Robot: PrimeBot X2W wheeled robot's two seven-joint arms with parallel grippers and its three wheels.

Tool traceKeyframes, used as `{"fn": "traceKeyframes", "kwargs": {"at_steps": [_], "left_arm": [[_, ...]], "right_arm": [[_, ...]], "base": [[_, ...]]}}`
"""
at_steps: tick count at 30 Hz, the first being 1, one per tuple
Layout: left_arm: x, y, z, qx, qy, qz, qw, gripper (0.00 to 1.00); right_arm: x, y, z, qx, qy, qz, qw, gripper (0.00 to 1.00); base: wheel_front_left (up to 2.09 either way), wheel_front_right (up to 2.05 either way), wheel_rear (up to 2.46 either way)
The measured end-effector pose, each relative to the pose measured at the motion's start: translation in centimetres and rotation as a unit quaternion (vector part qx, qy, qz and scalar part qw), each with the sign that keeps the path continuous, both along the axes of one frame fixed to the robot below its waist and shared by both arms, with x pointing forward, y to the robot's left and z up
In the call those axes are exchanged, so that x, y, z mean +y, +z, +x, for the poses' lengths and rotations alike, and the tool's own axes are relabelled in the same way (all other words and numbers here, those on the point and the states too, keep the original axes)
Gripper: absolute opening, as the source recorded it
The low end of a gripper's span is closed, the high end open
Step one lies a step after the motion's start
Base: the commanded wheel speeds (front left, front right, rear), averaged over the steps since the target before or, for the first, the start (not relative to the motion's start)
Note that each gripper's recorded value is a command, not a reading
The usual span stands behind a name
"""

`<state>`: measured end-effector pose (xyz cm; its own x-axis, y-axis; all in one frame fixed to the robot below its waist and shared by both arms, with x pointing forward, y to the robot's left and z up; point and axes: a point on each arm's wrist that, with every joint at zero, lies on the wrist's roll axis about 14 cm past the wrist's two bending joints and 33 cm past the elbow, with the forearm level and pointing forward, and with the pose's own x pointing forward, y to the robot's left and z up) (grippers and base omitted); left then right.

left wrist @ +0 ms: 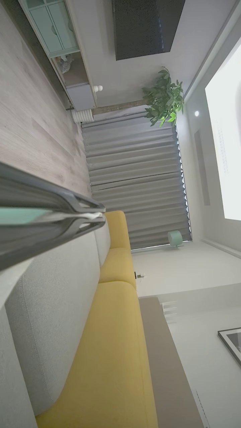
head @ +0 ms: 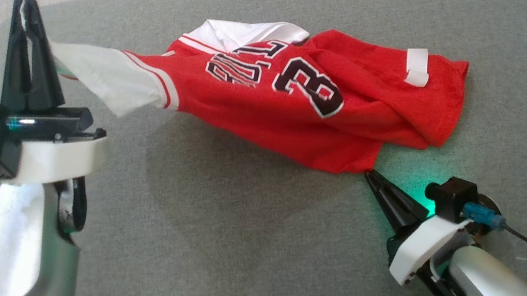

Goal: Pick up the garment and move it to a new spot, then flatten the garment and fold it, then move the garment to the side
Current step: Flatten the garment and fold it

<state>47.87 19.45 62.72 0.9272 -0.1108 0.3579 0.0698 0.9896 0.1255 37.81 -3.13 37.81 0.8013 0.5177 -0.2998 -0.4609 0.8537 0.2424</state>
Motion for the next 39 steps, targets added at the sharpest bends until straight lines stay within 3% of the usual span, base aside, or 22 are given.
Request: {"fn": "traceKeyframes", "kwargs": {"at_steps": [7,10,13,14,20,24,25,28,30,33,35,39], "left_arm": [[-0.4,0.7,-0.3,-0.009,-0.007,0.002,1.0,0.0],[-0.7,2.0,-0.7,-0.027,-0.012,-0.005,1.0,0.0],[-1.1,3.8,-1.3,-0.052,-0.021,-0.008,0.998,0.0],[-1.5,5.3,-1.8,-0.072,-0.031,-0.014,0.997,0.0],[-3.1,11.8,-4.1,-0.153,-0.079,-0.067,0.983,0.0],[-4.9,18.1,-6.3,-0.228,-0.131,-0.094,0.96,0.0],[-4.9,18.1,-6.3,-0.228,-0.131,-0.094,0.96,0.0],[-6.3,22.2,-7.9,-0.273,-0.164,-0.104,0.942,0.0],[-7.2,24.4,-8.5,-0.289,-0.184,-0.11,0.933,0.0],[-7.9,26.2,-8.0,-0.283,-0.196,-0.116,0.932,0.0],[-8.3,26.0,-6.2,-0.25,-0.199,-0.129,0.939,0.0],[-8.3,22.6,-1.0,-0.157,-0.181,-0.145,0.96,0.0]], "right_arm": [[-0.1,2.0,1.0,-0.036,-0.003,0.003,0.999,0.0],[-1.3,6.0,3.1,-0.097,-0.036,0.027,0.994,0.0],[-3.6,11.4,4.6,-0.172,-0.081,0.056,0.98,0.0],[-5.9,14.7,4.8,-0.22,-0.116,0.068,0.966,0.0],[-12.7,25.4,3.5,-0.374,-0.194,0.073,0.904,0.0],[-16.0,32.4,1.4,-0.476,-0.208,0.039,0.854,0.0],[-16.0,32.4,1.4,-0.476,-0.208,0.039,0.854,0.0],[-17.4,37.3,-0.1,-0.543,-0.21,0.014,0.813,0.0],[-18.2,39.6,-0.5,-0.57,-0.21,0.0,0.794,0.0],[-19.1,40.4,0.8,-0.568,-0.208,-0.029,0.796,0.0],[-19.0,40.0,2.7,-0.548,-0.201,-0.04,0.811,0.0],[-18.4,37.8,7.5,-0.483,-0.185,-0.059,0.854,0.0]], "base": [[0.0,0.0,0.0],[0.0,0.0,0.0],[0.0,0.0,0.0],[0.0,0.0,0.0],[0.0,0.0,0.0],[0.0,0.0,0.0],[0.0,0.0,0.0],[0.0,0.0,0.0],[0.0,0.0,0.0],[0.0,0.0,0.0],[0.0,0.0,0.0],[0.0,0.0,0.0]]}}
